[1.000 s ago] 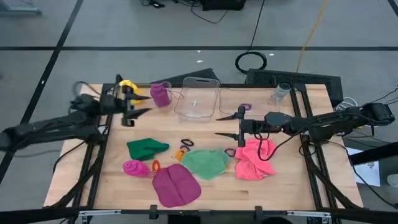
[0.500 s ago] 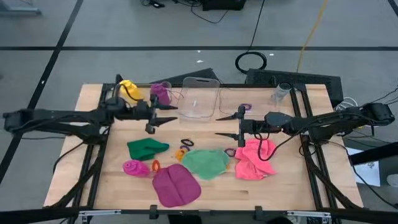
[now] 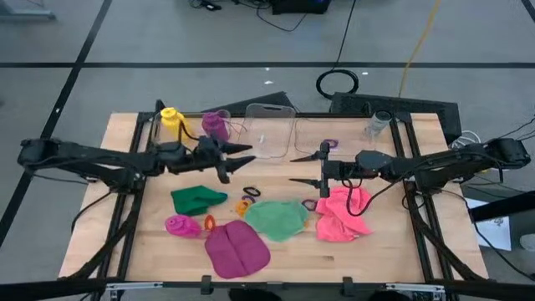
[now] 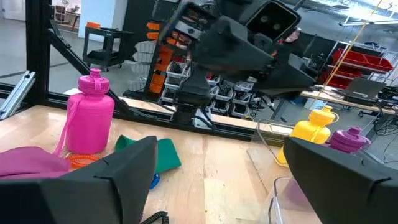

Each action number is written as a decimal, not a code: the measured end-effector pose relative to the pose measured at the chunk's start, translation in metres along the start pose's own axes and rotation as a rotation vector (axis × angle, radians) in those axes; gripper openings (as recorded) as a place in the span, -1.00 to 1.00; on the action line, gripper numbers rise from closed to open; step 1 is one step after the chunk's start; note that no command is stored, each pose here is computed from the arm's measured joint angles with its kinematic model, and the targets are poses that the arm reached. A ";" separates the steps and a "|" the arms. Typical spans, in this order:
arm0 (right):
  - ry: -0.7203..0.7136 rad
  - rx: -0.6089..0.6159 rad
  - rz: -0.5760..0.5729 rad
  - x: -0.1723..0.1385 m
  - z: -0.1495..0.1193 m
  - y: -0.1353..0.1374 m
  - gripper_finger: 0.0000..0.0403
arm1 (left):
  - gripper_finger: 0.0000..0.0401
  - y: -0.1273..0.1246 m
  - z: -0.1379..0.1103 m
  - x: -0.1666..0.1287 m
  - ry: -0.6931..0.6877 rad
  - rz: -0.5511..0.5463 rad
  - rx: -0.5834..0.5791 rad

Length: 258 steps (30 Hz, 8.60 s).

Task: Pick & Place Sports Items
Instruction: Put the light green microfiber towel into the middle transparent bin

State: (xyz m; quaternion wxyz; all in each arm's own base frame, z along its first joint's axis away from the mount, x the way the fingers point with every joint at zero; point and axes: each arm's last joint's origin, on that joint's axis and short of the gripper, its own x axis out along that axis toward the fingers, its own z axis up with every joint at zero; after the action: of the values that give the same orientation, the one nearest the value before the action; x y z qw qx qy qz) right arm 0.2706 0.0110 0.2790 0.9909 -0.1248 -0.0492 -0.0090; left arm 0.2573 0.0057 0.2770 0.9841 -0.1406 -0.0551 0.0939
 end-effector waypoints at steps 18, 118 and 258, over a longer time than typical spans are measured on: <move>0.000 0.000 0.000 0.000 0.000 0.000 0.31 | 0.15 -0.052 -0.021 0.047 -0.035 0.212 -0.191; 0.016 0.003 -0.005 0.000 -0.002 0.000 0.30 | 0.15 -0.062 -0.019 0.124 0.107 0.172 0.029; 0.614 -0.048 0.473 0.069 -0.071 0.057 -0.80 | 0.15 0.002 -0.048 0.015 0.639 -0.764 0.268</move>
State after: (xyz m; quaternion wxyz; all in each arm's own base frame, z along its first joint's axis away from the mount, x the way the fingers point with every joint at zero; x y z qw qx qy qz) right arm 0.3481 0.0479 0.2035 0.9311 -0.1472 0.2800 0.1816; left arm 0.2780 -0.0022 0.2319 0.9253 -0.0047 0.2135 -0.3135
